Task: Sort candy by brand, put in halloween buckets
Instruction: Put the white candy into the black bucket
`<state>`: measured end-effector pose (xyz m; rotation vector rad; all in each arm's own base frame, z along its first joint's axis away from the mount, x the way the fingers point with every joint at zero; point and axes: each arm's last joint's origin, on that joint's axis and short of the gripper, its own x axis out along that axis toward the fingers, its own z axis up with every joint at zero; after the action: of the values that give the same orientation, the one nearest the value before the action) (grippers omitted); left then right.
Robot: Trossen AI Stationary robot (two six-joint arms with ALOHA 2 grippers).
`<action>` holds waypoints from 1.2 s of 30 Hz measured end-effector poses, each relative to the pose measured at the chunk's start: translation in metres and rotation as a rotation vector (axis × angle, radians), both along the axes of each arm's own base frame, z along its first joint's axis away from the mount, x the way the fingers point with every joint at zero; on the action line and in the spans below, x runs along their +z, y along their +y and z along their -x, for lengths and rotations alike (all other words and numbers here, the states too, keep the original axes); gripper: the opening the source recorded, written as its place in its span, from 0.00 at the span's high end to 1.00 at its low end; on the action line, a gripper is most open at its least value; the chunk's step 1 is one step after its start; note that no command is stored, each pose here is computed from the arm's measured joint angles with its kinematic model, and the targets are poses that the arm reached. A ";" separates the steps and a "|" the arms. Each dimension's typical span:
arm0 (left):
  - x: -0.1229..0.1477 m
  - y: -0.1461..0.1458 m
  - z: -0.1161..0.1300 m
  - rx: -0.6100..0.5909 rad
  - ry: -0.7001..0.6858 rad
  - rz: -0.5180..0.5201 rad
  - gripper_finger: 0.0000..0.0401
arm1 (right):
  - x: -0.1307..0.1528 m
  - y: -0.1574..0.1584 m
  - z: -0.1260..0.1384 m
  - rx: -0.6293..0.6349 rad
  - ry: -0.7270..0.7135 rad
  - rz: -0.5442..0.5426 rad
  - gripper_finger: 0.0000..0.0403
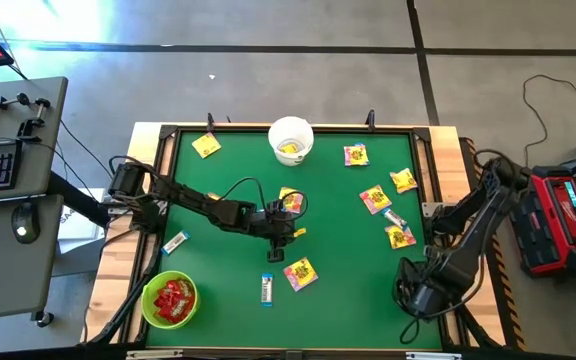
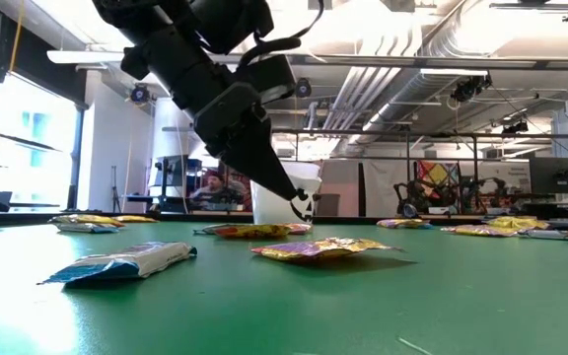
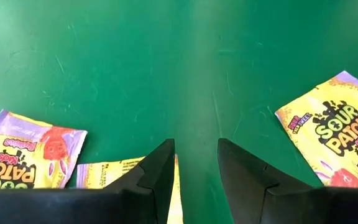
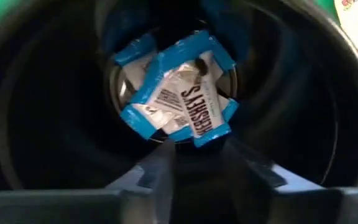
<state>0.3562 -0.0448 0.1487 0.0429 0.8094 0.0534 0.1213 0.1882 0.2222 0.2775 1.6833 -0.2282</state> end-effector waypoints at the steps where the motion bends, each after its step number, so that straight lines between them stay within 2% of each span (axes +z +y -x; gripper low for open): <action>1: 0.000 0.000 0.000 0.000 0.003 0.000 0.71 | 0.004 0.001 -0.001 -0.004 -0.005 -0.004 0.66; 6: -0.002 0.000 0.003 -0.001 0.036 -0.006 0.71 | 0.033 0.006 -0.005 -0.013 -0.041 -0.015 0.57; 13: -0.004 -0.006 0.005 -0.017 0.057 -0.009 0.72 | 0.088 -0.001 -0.004 -0.122 -0.108 0.077 0.56; 19: -0.009 -0.009 0.007 -0.024 -0.039 0.002 0.76 | 0.111 -0.021 -0.011 -0.188 -0.323 0.152 0.56; 23: -0.015 -0.009 0.012 -0.012 -0.086 0.020 0.78 | 0.098 -0.048 -0.020 -0.219 -0.357 0.260 0.56; 28: -0.019 -0.009 0.015 -0.013 -0.080 0.021 0.78 | 0.063 -0.090 -0.032 -0.246 -0.245 0.384 0.56; 32: -0.019 -0.010 0.015 -0.015 -0.080 0.021 0.78 | 0.030 -0.123 -0.046 -0.283 -0.165 0.424 0.56; 36: -0.019 -0.010 0.015 -0.015 -0.079 0.020 0.78 | -0.003 -0.155 -0.054 -0.344 -0.135 0.420 0.56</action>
<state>0.3416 -0.0544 0.1301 0.0274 0.7307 0.0327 0.1754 0.0333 0.2188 0.2574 1.4066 -0.7913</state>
